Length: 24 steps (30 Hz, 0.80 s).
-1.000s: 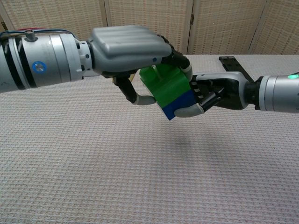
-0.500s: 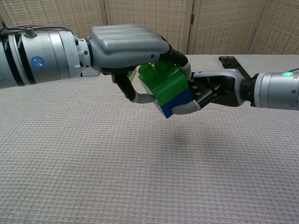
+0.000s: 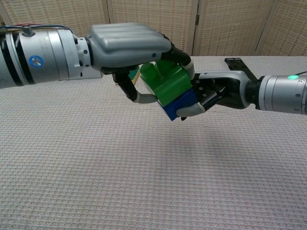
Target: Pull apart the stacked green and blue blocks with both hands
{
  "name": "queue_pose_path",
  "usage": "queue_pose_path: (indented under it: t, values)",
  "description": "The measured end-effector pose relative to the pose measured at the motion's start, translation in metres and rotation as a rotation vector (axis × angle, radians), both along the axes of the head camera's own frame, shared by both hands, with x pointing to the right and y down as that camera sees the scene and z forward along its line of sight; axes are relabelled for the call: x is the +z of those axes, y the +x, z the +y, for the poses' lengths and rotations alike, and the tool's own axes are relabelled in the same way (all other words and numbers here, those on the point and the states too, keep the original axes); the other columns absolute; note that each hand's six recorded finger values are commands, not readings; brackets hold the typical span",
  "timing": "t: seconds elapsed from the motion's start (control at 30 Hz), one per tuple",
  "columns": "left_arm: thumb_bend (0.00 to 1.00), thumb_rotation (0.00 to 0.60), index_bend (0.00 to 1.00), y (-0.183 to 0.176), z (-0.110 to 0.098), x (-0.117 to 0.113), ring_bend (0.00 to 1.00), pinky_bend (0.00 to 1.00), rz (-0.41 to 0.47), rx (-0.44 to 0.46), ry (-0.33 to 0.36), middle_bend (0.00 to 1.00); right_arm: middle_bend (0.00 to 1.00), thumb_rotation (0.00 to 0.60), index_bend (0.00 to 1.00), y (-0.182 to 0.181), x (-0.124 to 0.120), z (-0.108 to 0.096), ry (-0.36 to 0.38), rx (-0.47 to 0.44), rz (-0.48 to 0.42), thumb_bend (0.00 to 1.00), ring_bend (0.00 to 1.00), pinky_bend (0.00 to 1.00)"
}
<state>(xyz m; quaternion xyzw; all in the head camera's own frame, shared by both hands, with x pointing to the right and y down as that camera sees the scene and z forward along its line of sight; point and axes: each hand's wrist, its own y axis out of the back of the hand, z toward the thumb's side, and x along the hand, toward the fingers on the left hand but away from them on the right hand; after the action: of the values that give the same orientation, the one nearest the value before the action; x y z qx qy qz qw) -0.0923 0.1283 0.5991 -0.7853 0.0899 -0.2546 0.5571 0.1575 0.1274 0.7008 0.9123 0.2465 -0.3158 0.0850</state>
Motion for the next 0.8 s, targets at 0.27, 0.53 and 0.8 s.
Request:
queue_pose_path:
  t: [0.27, 0.53, 0.8]
  values:
    - [0.42, 0.6, 0.71, -0.004, -0.008, -0.003, 0.42, 0.2, 0.003, -0.017, 0.017, 0.77, 0.51, 0.6, 0.54, 0.015, 0.006, 0.001, 0.008, -0.003, 0.064, 0.37, 0.42, 0.36]
    - [0.42, 0.6, 0.71, -0.01, -0.015, -0.005, 0.42, 0.2, -0.002, -0.03, 0.033, 0.77, 0.51, 0.6, 0.54, 0.041, 0.012, 0.004, 0.008, 0.008, 0.123, 0.37, 0.42, 0.36]
    - [0.41, 0.6, 0.71, -0.034, -0.024, 0.013, 0.43, 0.19, -0.092, -0.052, 0.08, 0.77, 0.51, 0.6, 0.54, 0.07, -0.012, -0.001, 0.113, 0.032, 0.128, 0.37, 0.42, 0.36]
